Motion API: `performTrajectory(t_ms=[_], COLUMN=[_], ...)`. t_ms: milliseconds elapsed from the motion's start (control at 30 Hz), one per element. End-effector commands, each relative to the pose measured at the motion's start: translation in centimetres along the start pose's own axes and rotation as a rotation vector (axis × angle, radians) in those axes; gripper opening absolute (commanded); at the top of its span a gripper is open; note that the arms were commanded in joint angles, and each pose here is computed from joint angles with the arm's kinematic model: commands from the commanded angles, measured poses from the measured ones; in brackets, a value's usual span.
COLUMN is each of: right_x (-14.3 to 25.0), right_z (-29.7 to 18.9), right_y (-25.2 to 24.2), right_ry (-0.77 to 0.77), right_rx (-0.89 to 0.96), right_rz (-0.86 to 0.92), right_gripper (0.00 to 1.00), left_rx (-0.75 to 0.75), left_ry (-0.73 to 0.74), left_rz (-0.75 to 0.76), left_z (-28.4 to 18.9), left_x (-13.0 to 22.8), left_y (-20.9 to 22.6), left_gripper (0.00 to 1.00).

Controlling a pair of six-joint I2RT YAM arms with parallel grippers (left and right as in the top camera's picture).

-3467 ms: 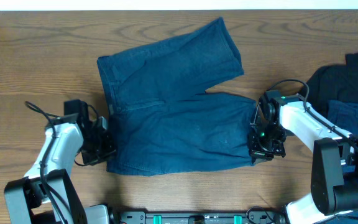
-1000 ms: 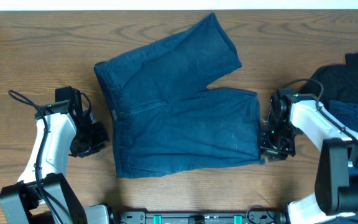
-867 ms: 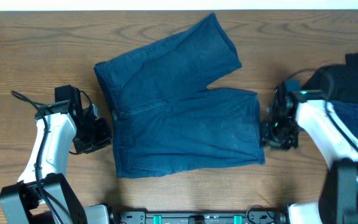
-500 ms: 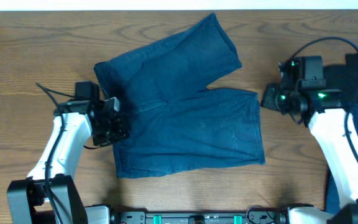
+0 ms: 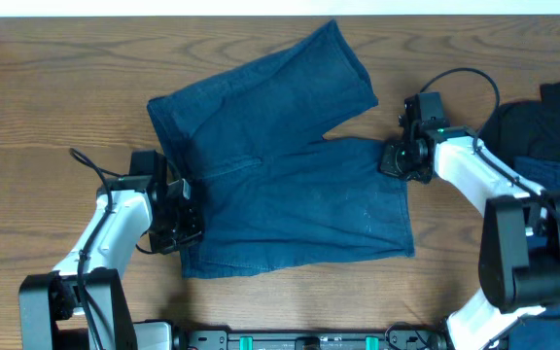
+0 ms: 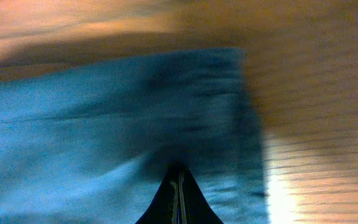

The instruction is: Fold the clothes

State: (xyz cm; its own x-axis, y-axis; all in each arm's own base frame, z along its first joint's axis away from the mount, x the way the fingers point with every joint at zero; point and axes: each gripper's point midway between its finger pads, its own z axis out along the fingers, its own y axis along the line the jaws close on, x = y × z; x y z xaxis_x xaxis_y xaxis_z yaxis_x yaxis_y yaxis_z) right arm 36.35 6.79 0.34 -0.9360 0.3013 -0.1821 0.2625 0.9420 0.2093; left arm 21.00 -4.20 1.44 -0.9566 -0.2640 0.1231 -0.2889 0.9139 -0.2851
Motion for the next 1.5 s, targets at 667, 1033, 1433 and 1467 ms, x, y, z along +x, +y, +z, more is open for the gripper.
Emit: performTrajectory(t_ms=[667,1033,1433,1467], right_x=[-3.3,-3.0,-2.5,-2.4], right_z=[-1.3,-0.9,-1.9,-2.0], right_y=[0.6,1.0,0.0,0.2], right_ry=[-0.045,-0.032,0.005,0.008], right_rx=[-0.322,-0.328,-0.422,-0.439], right_rz=[-0.067,-0.051,-0.069,-0.071], right_gripper=[0.35,0.19,0.25,0.36], left_rx=[-0.035,-0.035,-0.037,-0.037], left_ry=[-0.012,-0.002,0.002,0.001], left_rz=[-0.007,-0.021,-0.022,-0.022], left_z=[0.9,2.9,3.2,3.2], left_x=[0.2,1.6,1.9,1.9], left_y=[0.9,1.9,2.1,2.1], left_gripper=[0.06,0.07,0.06,0.06])
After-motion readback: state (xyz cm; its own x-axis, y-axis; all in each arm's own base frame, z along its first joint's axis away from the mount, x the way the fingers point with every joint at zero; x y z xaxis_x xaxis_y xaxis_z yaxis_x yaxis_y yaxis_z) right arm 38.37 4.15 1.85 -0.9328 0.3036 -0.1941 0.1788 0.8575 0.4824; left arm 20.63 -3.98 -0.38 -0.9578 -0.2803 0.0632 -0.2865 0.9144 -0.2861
